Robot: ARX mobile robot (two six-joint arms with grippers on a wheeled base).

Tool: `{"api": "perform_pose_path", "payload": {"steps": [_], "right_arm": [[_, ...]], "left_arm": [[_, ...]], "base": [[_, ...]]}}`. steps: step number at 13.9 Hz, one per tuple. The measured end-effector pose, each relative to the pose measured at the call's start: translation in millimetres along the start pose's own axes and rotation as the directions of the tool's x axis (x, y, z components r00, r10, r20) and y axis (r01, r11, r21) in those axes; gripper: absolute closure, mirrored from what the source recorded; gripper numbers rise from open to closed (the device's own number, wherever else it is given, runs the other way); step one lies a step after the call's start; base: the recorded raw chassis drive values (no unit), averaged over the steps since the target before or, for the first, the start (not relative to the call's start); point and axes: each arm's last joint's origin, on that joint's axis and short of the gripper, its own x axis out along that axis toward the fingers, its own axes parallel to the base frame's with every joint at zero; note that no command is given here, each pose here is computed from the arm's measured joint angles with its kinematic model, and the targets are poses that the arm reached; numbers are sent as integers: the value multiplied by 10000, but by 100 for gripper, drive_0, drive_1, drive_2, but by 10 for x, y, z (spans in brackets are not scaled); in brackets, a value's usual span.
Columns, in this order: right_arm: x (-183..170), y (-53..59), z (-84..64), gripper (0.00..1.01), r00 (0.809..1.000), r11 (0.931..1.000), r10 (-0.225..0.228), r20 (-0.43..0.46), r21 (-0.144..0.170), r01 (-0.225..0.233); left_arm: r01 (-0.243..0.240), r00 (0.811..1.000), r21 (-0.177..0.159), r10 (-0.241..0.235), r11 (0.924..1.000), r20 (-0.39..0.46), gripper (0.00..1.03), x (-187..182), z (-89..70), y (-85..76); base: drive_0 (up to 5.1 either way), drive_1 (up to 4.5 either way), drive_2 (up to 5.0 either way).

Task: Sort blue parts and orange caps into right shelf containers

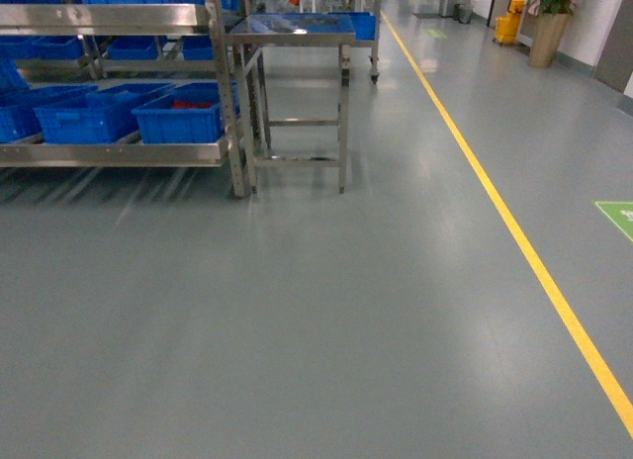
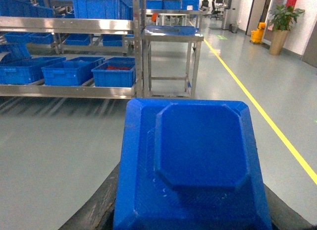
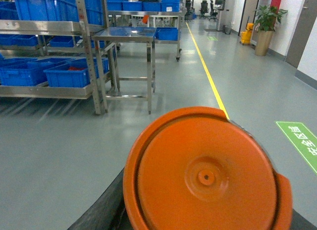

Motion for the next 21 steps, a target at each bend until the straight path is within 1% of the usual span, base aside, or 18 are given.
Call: {"api": "perform_pose_path", "payload": {"steps": [21], "right_arm": [[0,0,-4,56,10000,10000,4,-46,0,-4]], "left_arm": [[-7,10000,0,7,10000,-42,60,0,-4,0]], "base": [[-2,430,-434]]}}
